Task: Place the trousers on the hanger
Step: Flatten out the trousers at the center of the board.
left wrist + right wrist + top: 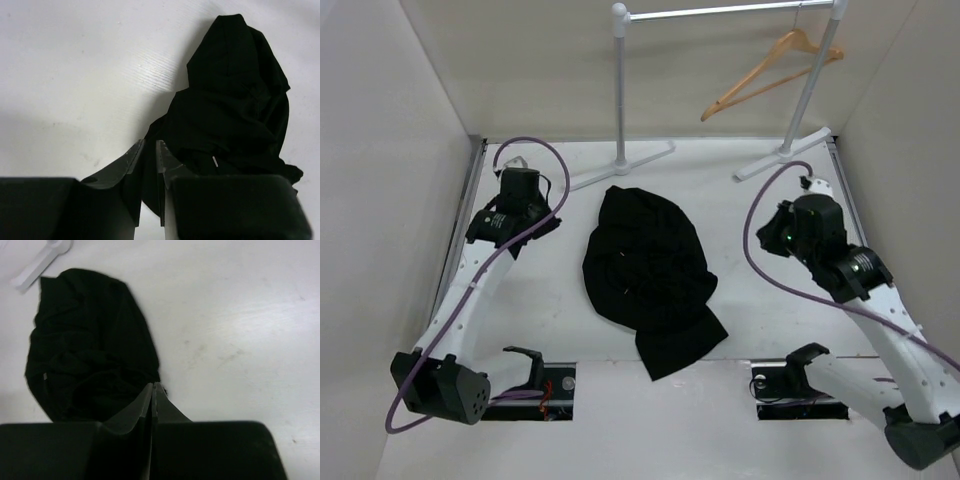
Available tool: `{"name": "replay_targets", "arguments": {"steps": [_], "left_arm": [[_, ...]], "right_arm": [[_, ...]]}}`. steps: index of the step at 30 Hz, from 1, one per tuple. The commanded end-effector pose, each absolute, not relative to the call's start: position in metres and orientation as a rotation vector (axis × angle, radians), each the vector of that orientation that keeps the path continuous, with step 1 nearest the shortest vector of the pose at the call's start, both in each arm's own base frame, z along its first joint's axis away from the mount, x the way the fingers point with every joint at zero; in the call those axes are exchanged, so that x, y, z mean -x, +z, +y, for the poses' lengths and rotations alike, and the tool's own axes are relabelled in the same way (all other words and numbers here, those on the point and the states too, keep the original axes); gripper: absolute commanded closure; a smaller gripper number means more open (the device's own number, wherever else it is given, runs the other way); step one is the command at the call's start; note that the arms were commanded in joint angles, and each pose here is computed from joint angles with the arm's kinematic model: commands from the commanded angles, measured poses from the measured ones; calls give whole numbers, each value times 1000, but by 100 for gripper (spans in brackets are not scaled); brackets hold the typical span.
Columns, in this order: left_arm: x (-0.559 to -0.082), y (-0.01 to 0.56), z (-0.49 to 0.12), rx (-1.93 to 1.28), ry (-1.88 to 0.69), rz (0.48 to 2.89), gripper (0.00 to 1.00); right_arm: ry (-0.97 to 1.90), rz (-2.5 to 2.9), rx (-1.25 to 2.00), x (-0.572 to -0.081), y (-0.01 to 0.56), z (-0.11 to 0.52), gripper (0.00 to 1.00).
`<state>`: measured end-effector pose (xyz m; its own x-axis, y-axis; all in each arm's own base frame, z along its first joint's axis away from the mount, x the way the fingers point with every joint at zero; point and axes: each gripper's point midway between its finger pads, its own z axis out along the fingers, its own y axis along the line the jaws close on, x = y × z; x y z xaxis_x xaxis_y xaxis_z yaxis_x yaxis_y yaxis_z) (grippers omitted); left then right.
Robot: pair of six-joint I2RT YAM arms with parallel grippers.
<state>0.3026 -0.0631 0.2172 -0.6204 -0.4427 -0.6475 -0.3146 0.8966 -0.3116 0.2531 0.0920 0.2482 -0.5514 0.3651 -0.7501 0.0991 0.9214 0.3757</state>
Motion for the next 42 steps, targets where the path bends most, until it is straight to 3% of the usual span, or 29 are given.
{"name": "replay_targets", "arguments": {"steps": [1, 2, 4, 6, 8, 13, 26, 28, 29, 31, 32, 35, 42], "left_arm": [[-325, 220, -63, 595, -277, 2242, 87], [-331, 220, -64, 608, -293, 2241, 81], [-345, 216, -70, 615, -344, 2254, 62], [-360, 208, -75, 637, -395, 2272, 41], [-373, 199, -82, 658, -441, 2290, 33], [-403, 180, -102, 655, -541, 2316, 26], [-454, 91, -193, 484, -597, 2533, 24], [-454, 81, -199, 476, -581, 2553, 28], [-454, 78, -200, 476, -579, 2556, 33], [-455, 77, -197, 490, -556, 2546, 62], [-454, 84, -189, 513, -533, 2527, 82], [-449, 132, -157, 593, -464, 2389, 95], [-401, 308, -82, 699, -471, 1973, 98]], "right_arm": [[491, 2106, -123, -276, 278, 149, 86], [501, 2109, -91, -281, 280, 160, 77], [530, 2120, -7, -290, 278, 188, 47], [561, 2141, 88, -298, 273, 218, 31], [573, 2179, 174, -304, 261, 244, 26], [532, 2287, 255, -306, 219, 267, 21], [562, 2474, 337, -271, 145, 277, 21], [559, 2482, 341, -272, 140, 280, 28], [555, 2472, 338, -275, 140, 281, 40], [550, 2441, 322, -282, 147, 283, 72], [546, 2405, 299, -287, 160, 281, 83], [545, 2293, 260, -290, 206, 274, 90], [706, 1976, 195, -258, 360, 245, 92]]}}
